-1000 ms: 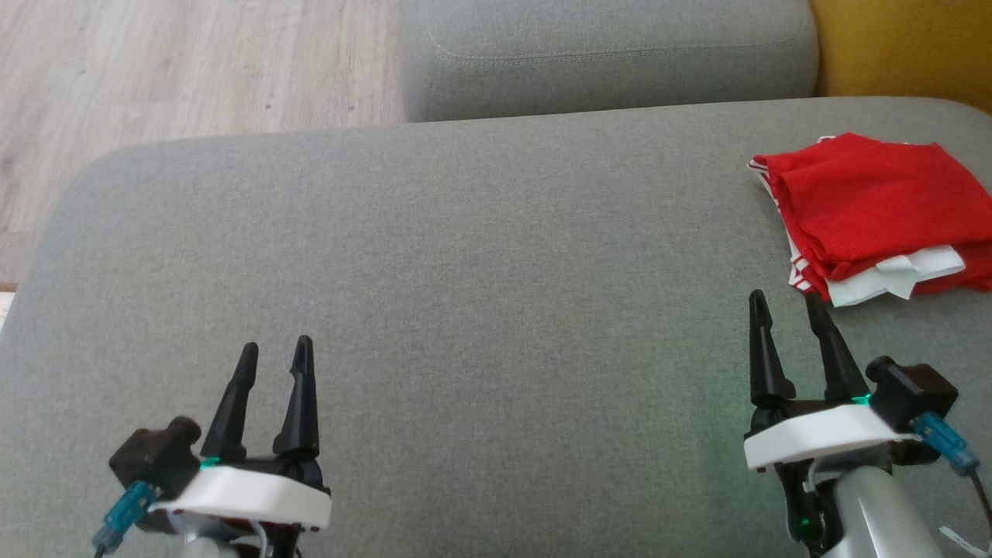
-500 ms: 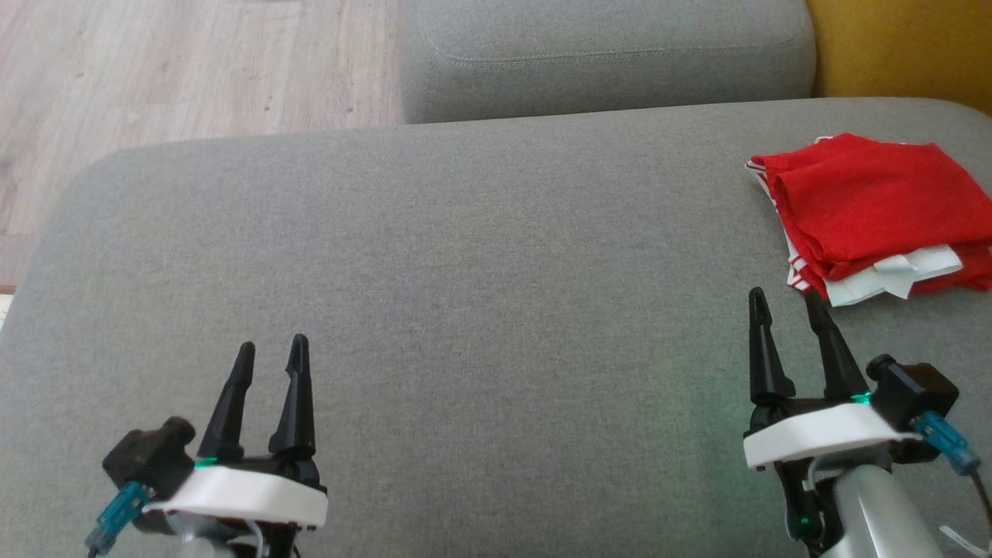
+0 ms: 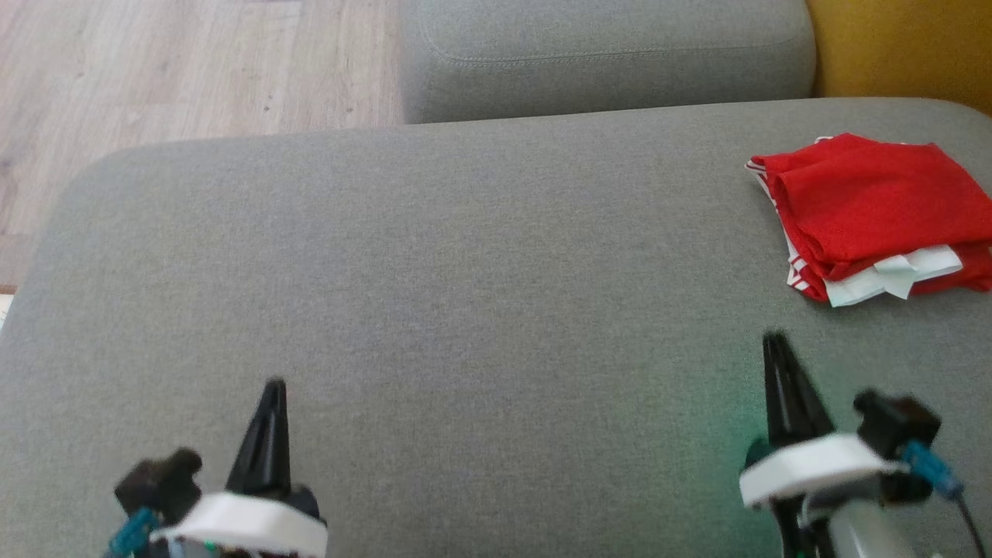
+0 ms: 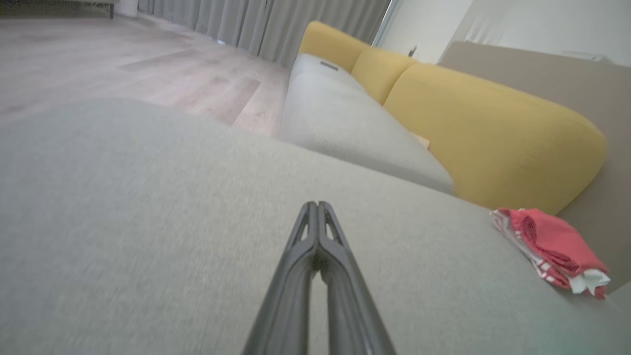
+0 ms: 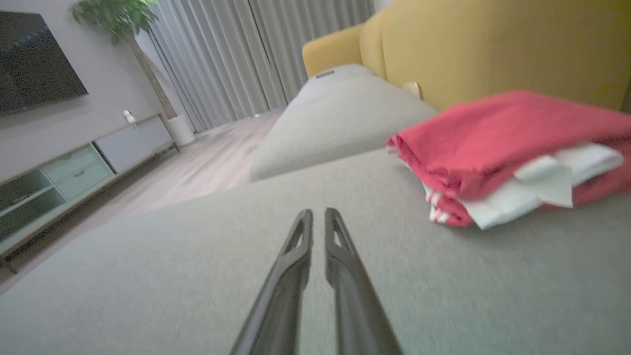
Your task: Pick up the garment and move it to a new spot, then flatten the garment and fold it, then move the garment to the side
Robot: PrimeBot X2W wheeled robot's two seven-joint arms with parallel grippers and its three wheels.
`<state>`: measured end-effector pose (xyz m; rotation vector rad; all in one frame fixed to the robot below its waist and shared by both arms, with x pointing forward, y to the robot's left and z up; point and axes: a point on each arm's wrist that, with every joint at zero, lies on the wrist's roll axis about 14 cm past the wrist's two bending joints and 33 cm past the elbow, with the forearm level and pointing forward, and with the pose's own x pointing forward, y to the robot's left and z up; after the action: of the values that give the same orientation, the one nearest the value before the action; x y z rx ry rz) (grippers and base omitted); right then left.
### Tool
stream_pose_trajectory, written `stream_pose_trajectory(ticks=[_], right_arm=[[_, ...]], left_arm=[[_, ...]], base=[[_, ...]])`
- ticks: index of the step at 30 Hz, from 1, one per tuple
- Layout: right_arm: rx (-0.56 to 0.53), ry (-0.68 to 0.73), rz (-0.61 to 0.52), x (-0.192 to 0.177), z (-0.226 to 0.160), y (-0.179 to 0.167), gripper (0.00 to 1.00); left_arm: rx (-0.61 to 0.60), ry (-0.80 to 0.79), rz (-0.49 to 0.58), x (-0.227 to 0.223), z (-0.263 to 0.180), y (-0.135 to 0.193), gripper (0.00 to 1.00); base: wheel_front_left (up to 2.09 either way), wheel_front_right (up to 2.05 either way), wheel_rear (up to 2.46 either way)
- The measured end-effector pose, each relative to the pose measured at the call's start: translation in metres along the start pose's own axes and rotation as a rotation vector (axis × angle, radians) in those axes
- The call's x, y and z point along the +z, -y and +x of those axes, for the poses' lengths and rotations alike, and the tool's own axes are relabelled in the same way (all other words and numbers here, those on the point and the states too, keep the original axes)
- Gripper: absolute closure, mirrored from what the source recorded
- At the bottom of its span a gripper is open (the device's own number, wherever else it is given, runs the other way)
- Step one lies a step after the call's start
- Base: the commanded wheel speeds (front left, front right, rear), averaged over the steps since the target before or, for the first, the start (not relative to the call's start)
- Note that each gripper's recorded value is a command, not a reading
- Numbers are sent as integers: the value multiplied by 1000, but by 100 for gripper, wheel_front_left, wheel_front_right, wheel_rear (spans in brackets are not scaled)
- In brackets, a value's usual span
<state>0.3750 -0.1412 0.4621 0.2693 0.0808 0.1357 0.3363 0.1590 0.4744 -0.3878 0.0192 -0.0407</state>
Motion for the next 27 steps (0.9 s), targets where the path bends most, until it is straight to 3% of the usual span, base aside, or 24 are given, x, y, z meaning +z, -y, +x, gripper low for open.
stream_pose_trajectory(ticks=[4, 27], right_arm=[[-28, -54, 36, -18, -11, 6, 100], [-107, -40, 270, -11, -11, 22, 100]], left_arm=[[28, -47, -33, -14, -8, -6, 100], [82, -71, -246, -16, -3, -15, 100]], base=[[0, 0, 0], [0, 0, 0]])
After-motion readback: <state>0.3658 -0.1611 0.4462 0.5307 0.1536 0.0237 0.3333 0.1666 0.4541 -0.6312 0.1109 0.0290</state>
